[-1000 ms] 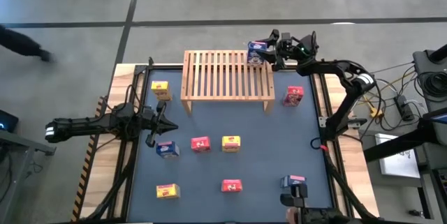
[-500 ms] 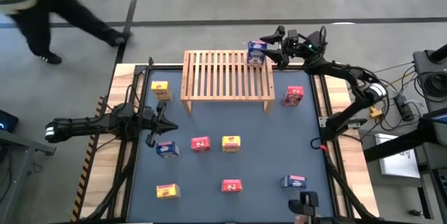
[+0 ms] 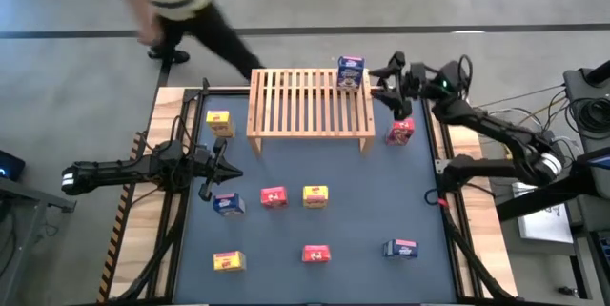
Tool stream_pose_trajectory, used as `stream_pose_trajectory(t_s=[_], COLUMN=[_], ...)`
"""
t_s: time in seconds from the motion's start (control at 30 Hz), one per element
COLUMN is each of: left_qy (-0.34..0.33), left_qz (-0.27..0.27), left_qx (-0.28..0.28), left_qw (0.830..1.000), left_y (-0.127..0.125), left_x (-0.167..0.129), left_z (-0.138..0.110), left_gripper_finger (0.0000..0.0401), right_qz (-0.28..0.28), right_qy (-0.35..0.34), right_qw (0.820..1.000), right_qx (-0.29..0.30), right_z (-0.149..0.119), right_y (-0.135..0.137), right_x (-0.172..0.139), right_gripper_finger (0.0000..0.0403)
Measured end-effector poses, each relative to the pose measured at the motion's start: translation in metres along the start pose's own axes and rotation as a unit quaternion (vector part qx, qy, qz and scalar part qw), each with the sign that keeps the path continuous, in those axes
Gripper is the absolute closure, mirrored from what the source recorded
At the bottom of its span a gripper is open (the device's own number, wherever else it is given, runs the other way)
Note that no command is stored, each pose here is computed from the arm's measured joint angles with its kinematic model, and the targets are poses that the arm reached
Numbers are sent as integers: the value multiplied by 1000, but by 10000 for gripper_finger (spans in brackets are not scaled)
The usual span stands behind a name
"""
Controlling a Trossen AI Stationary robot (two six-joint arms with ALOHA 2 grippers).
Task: Stack cereal on shelf
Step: Put the left blue cereal box on the shelf aligned with the other blue cereal box
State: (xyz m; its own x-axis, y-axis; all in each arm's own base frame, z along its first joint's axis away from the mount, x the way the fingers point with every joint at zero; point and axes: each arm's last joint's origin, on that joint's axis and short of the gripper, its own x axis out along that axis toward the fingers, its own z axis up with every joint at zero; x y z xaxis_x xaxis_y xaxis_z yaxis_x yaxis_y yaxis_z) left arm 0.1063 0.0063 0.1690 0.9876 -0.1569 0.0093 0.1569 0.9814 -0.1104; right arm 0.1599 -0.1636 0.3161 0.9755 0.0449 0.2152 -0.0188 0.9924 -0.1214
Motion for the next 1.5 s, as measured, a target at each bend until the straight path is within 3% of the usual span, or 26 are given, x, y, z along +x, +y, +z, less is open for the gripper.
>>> stream_pose_trajectory(t_s=[0.27,0.53,0.93,1.2,1.5], left_qy=[0,0,0,0,0], left_qz=[0,0,0,0,0], left_qx=[0,0,0,0,0], left_qw=[1000,1000,1000,1000,1000], left_y=[0,0,0,0,0], left_x=[0,0,0,0,0], left_z=[0,0,0,0,0], left_gripper_finger=[401,401,401,401,401], right_qz=[3,-27,-55,-28,-13], right_qy=[-3,-21,9,28,33], right_qw=[1000,999,997,997,999], right_qx=[26,32,55,68,1], right_z=[-28,-35,-59,-70,-68], right_y=[53,77,84,89,88], right_x=[-13,-37,-49,-47,-33], right_gripper_finger=[129,129,129,138,141])
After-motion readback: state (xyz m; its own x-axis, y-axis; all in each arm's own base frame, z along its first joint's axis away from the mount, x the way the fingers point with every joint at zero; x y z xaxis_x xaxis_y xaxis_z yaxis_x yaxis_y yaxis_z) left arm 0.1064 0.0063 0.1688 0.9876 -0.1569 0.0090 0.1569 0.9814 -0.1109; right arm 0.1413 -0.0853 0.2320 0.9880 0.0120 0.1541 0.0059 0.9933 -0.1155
